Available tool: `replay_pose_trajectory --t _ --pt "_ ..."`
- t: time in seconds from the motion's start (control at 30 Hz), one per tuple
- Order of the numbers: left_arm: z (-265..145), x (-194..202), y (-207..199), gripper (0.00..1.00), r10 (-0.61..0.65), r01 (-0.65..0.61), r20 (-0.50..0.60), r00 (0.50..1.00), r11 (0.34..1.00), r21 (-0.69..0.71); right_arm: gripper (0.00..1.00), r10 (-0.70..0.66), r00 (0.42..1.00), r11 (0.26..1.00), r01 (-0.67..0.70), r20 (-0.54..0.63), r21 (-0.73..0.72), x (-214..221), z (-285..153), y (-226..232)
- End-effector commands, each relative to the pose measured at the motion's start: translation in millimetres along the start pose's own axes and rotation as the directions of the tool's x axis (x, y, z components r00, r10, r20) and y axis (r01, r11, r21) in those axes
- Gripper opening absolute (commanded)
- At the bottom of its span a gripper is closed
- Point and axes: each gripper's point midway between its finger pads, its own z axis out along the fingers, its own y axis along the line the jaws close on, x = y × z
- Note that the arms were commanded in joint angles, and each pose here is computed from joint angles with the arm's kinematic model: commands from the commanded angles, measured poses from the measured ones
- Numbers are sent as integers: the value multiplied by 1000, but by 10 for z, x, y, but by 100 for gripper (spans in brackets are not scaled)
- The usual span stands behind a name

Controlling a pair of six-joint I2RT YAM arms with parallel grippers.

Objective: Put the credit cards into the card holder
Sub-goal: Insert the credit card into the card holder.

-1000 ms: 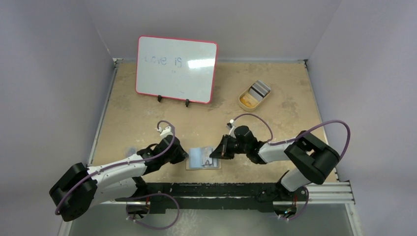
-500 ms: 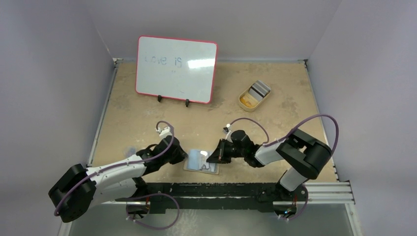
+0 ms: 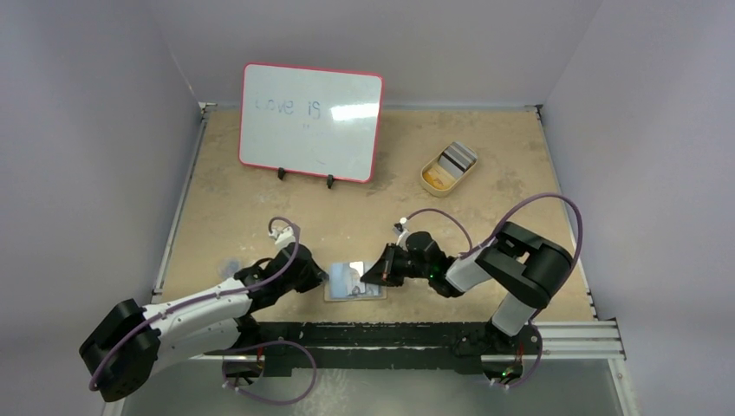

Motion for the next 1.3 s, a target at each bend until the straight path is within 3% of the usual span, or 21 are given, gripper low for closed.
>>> replay_pose_trajectory --t 0.0,0.1,0.33,0.43,0.83,1.07,1.27 --pt "-20 96 69 0 -25 24 -41 999 1000 -12 0 -7 996 1000 8 86 -14 -162 53 46" --pt "-12 84 42 0 -25 24 -37 999 1000 -3 2 -50 998 999 50 24 17 -100 161 68" --pt "-10 71 17 0 -23 23 -31 999 1000 9 33 -148 988 966 133 51 222 -220 20 -129" --pt "-1 67 3 0 -24 25 -24 999 999 26 39 -202 977 936 173 65 305 -321 -64 -155" --pt "38 72 -67 0 -34 35 -26 999 998 59 42 -241 971 939 233 -2 254 -193 163 53" --pt "59 27 -124 0 -22 23 -13 1000 998 63 38 -278 960 946 280 -37 162 -9 306 389" --pt "85 -7 -146 0 8 -7 -6 1000 999 45 35 -292 956 942 289 -10 172 -50 252 440"
